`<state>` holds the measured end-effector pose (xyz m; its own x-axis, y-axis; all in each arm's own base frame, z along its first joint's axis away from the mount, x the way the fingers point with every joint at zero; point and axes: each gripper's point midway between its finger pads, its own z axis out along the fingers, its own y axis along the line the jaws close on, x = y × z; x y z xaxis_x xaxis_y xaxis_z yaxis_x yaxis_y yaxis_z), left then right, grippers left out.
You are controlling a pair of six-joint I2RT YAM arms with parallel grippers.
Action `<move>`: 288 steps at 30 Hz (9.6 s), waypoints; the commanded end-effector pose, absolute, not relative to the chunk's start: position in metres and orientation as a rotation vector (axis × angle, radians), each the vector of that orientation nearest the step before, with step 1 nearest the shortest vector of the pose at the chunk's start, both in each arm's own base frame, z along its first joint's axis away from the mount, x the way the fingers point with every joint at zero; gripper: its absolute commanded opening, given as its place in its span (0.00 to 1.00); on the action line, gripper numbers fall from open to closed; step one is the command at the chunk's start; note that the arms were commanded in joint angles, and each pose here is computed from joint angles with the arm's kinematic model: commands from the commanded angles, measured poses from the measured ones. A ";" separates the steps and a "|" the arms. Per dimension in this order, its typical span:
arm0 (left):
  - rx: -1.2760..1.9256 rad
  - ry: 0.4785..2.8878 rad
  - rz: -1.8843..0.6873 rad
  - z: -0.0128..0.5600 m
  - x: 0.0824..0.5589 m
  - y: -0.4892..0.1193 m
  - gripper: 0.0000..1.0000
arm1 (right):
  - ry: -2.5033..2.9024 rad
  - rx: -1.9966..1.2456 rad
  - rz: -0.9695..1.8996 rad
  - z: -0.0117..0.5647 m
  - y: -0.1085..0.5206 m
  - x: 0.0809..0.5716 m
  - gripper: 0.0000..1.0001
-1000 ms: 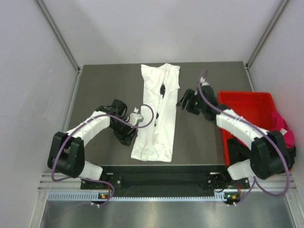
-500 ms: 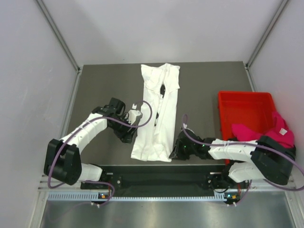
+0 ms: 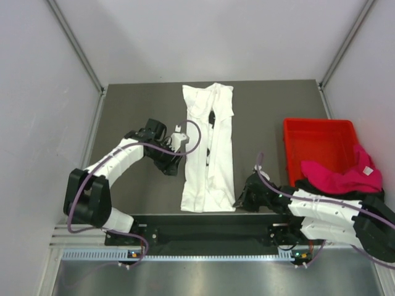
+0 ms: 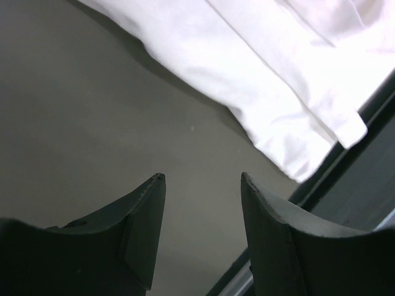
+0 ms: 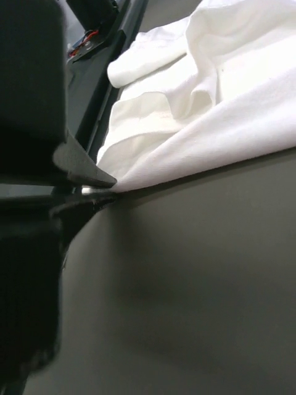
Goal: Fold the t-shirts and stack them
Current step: Fold the tshirt
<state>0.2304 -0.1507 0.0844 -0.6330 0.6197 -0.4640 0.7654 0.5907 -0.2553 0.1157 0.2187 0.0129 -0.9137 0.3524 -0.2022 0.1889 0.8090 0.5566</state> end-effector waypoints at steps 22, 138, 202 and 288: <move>0.234 2.510 -0.674 0.035 0.358 -0.204 0.42 | 2.039 -0.097 0.540 0.143 0.337 0.362 0.59; 0.303 2.594 -0.679 0.027 0.343 -0.196 0.27 | 2.548 -0.251 0.524 0.073 0.281 0.156 0.44; 0.573 2.442 -0.689 0.042 0.405 -0.290 0.33 | 2.344 -0.639 0.822 0.092 0.345 0.113 0.64; 0.365 2.420 -0.525 0.050 0.463 -0.212 0.48 | 2.181 0.143 0.522 0.091 0.329 0.533 0.00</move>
